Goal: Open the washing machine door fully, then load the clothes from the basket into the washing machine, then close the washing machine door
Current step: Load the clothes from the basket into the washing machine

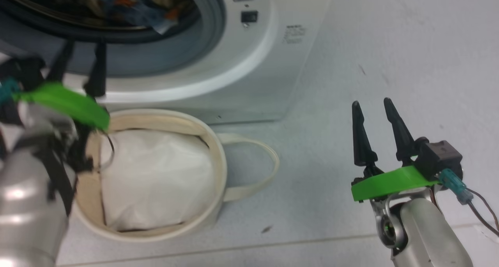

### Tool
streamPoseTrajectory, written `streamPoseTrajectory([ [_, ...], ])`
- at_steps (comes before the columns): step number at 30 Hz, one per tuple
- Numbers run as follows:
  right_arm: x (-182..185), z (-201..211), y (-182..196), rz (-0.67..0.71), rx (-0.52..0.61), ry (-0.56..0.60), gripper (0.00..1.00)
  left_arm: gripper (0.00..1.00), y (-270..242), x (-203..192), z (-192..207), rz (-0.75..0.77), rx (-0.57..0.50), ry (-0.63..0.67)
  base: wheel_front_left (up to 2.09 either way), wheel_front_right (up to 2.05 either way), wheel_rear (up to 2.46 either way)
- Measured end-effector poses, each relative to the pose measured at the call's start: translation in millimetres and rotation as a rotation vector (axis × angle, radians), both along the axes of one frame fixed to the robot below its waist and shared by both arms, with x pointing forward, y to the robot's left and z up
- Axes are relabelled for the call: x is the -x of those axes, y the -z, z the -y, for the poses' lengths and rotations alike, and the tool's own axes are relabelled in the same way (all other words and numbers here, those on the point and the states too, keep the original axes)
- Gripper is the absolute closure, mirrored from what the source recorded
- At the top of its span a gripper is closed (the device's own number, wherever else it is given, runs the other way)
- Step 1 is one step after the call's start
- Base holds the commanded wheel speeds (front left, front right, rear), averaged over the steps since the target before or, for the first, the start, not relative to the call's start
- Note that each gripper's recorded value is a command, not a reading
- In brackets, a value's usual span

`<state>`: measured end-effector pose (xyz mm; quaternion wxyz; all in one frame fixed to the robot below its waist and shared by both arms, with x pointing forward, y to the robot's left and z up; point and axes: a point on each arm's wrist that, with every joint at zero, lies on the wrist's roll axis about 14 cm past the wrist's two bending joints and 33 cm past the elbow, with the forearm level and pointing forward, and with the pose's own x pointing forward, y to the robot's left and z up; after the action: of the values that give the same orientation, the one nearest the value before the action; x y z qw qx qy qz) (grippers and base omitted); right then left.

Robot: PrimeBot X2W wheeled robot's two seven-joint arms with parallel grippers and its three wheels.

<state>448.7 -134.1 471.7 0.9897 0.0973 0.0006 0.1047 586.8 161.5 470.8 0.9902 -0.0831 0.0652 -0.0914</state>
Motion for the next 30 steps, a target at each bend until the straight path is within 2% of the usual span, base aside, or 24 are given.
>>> streamPoseTrajectory([
  [9, 10, -19, -38, 0.084, -0.027, -0.071, 0.00, 0.00, -37, 80, -41, 0.122, 0.050, -0.091, 0.00, 0.00, 0.00],
  [15, 25, -24, -38, 0.074, -0.028, -0.094, 0.00, 0.00, -35, 126, -57, 0.126, 0.022, -0.124, 0.00, 0.00, 0.00],
  [23, 33, -25, -55, 0.116, -0.025, -0.108, 0.00, 0.00, -38, 151, -53, 0.136, -0.007, -0.113, 0.00, 0.00, 0.00],
  [30, 44, -19, -50, 0.098, -0.024, -0.094, 0.00, 0.00, -37, 157, -47, 0.136, -0.025, -0.093, 0.00, 0.00, 0.00],
])
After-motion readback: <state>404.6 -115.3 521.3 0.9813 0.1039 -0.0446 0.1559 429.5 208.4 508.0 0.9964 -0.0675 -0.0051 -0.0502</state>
